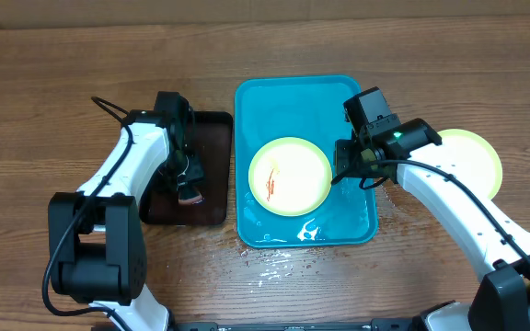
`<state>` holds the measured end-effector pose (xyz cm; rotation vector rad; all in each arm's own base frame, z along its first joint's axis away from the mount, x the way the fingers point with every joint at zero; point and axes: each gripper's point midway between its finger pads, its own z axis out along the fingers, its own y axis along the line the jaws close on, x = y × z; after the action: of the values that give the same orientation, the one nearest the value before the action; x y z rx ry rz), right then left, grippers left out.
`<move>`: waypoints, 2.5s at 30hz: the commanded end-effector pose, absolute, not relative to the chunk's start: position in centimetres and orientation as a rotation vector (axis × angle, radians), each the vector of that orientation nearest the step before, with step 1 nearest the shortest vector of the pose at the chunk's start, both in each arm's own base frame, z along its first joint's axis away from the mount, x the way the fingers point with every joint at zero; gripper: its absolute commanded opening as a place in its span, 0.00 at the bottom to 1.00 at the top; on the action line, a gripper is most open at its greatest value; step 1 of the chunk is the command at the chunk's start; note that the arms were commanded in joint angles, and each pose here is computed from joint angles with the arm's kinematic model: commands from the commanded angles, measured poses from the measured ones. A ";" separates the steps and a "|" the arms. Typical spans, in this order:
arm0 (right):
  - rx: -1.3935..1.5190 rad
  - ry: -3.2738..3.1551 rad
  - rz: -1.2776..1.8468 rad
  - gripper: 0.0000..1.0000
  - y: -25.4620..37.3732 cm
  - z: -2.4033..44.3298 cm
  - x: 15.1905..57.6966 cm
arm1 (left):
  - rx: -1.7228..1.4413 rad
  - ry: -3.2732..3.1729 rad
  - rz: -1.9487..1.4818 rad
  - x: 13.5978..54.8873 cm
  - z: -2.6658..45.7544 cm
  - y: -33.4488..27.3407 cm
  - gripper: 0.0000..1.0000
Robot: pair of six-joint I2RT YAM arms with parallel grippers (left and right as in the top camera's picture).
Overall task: Clean dirty plates on tray and stack at the side
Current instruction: 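Grasp the sponge on the black tray with the left gripper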
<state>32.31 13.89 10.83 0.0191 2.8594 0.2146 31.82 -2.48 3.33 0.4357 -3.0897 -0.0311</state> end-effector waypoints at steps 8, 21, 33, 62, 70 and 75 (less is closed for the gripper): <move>0.031 2.841 0.210 0.36 13.7 11.3 32.8 | 0.440 -3.219 0.056 33.1 7.7 -3.2 0.52; 0.032 2.859 0.200 0.45 13.5 11.2 32.4 | 0.439 -3.277 0.096 32.8 10.2 -3.3 0.59; 0.031 2.858 0.200 0.65 13.5 11.2 32.4 | 0.439 -3.280 0.096 33.0 9.8 -3.3 0.72; 0.032 2.861 0.198 0.56 13.5 11.2 32.4 | 0.365 -3.120 -0.037 32.9 1.4 -3.1 0.04; 0.049 2.862 0.150 0.52 12.9 9.9 32.3 | 0.372 -3.191 -0.010 34.5 7.0 -3.3 0.04; 0.034 2.871 0.161 0.52 13.0 9.7 32.1 | 0.377 -3.224 -0.020 34.7 8.5 -3.1 0.04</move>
<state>32.06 13.39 10.05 0.0246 2.8668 0.1783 34.10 -2.92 6.35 0.4086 -3.1591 -0.0272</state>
